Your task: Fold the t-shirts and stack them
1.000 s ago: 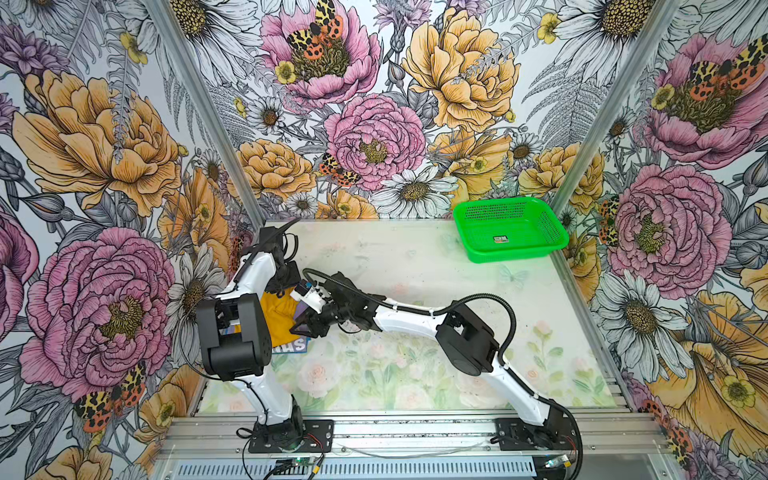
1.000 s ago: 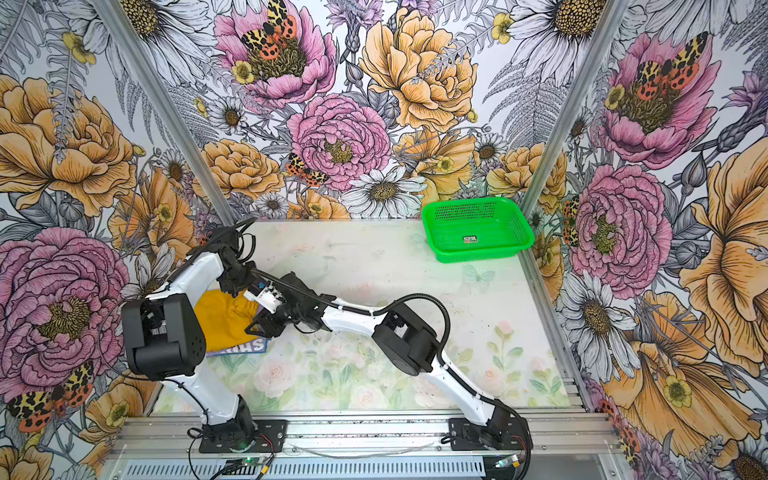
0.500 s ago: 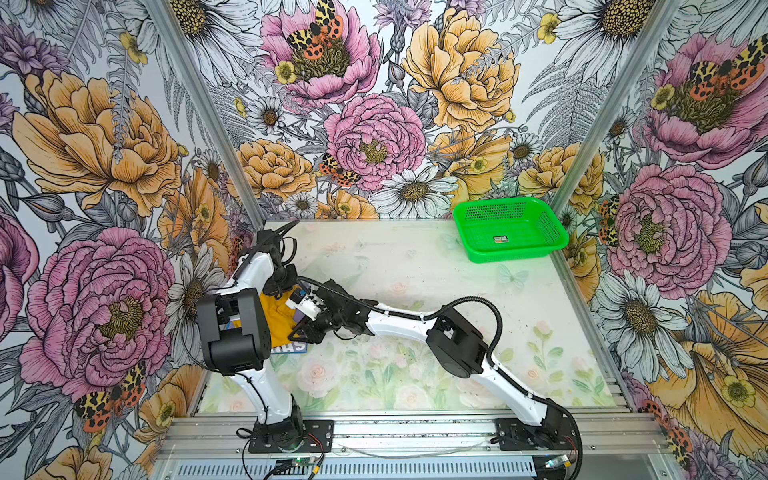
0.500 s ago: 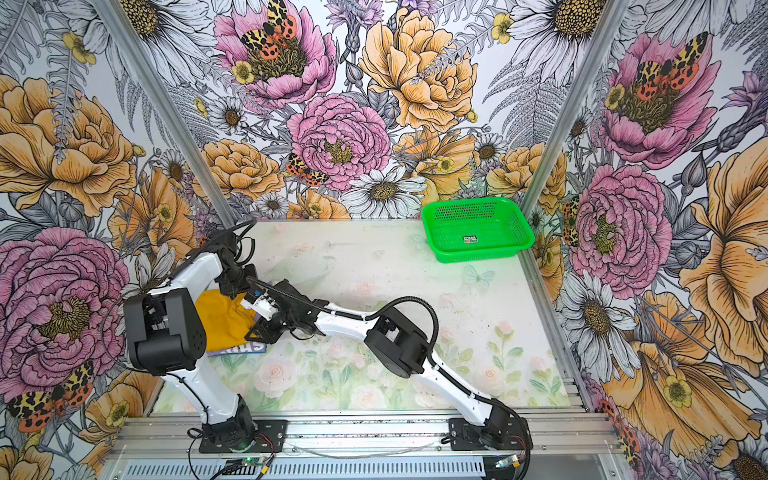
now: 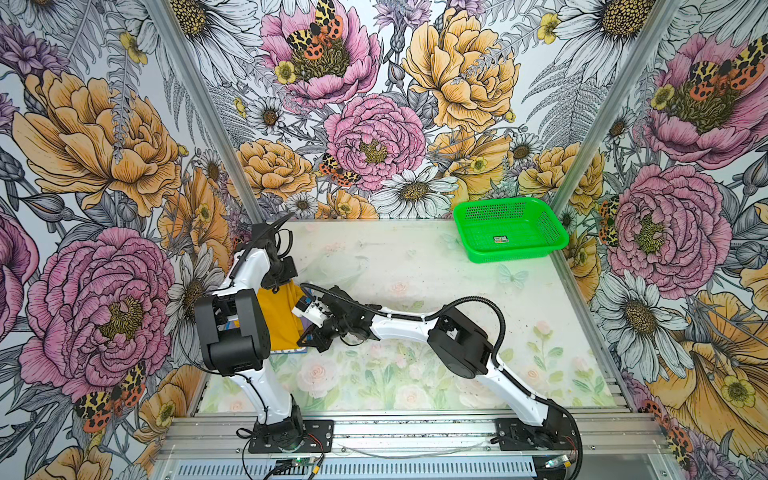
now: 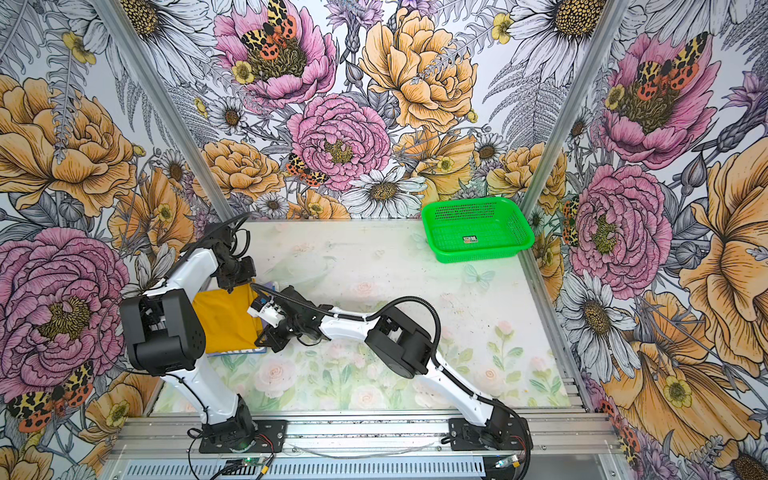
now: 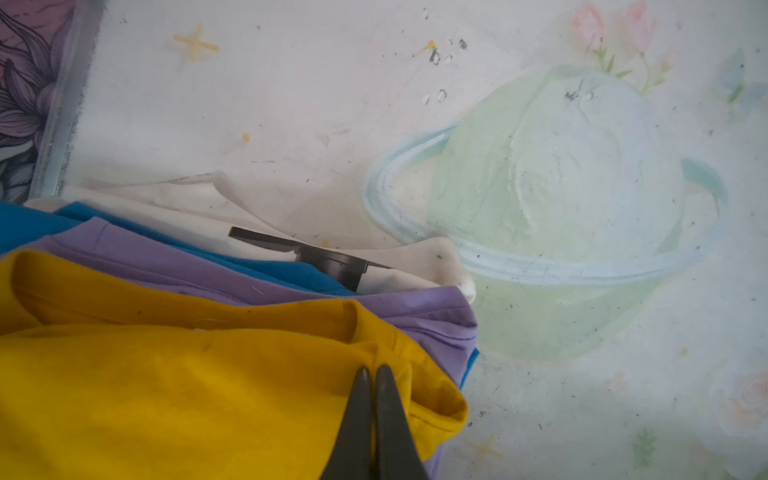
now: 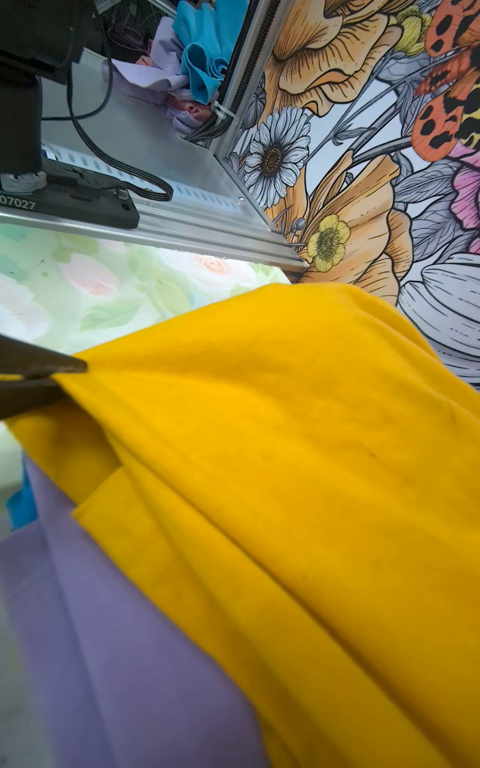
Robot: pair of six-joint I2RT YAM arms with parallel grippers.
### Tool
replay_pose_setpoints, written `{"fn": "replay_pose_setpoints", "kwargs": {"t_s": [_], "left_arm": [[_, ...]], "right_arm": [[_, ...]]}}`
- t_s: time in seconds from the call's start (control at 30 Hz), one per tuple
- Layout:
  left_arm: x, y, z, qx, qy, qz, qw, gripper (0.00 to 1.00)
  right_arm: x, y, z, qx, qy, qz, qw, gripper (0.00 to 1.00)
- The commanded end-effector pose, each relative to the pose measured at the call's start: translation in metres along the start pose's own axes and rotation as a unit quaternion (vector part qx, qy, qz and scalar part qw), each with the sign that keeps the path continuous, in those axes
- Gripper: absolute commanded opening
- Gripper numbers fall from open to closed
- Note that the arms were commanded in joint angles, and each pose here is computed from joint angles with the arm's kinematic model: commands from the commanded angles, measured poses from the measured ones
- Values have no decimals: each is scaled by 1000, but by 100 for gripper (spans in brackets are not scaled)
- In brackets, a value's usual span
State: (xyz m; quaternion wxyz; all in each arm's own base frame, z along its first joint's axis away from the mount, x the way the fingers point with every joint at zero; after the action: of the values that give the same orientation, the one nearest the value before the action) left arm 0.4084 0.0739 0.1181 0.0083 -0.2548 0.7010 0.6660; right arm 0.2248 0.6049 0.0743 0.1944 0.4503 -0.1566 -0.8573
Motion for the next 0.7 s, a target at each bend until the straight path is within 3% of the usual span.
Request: {"fn": "replay_pose_setpoints", "kwargs": {"t_s": [0.0, 0.23, 0.27, 0.3, 0.33, 0.37, 0.4, 0.43, 0.6, 0.63, 0.67], "left_arm": [[-20, 4, -11, 31, 0, -27, 999, 0], [-20, -16, -16, 35, -1, -6, 999, 0], [-22, -16, -17, 36, 0, -7, 999, 1], [-24, -16, -17, 39, 3, -9, 999, 33], [-26, -12, -18, 43, 8, -14, 999, 59], [-31, -7, -18, 46, 11, -23, 999, 72], [-37, 2, -19, 55, 12, -38, 998, 91], [-43, 12, -20, 62, 15, -55, 996, 99], [-57, 69, -6, 71, 47, -121, 989, 99], [-53, 74, 1, 70, 63, -124, 988, 99], [-48, 78, 8, 67, 77, -126, 987, 99]], "right_arm": [[-17, 12, 40, -33, 31, -12, 999, 0], [-15, 6, 51, -44, 33, -8, 998, 0], [-16, 5, 50, -40, 30, -7, 999, 5], [-16, 6, 48, -37, 25, -5, 999, 13], [-17, 8, 47, -34, 24, -7, 999, 23], [-19, 12, 45, -29, 24, -11, 999, 33], [-21, 18, 44, -22, 25, -17, 999, 43], [-23, 27, 43, -15, 25, -23, 999, 51], [-27, 81, 39, 17, 16, -56, 998, 81], [-30, 95, 39, 23, 15, -64, 998, 82], [-29, 105, 38, 29, 12, -67, 997, 92]]}}
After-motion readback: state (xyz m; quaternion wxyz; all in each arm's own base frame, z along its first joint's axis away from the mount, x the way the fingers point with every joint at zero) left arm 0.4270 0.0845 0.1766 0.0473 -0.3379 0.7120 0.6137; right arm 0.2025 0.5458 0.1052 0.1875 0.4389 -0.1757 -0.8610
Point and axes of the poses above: each gripper's point midway between its finger pads, its own y axis back along the fingers, its own z axis along the line the jaws close on, x = y × z, the point moved 1 cm from there along y, back along the fingers, and after that the axes turned 1 degree about -y, right-handed, at the moved point
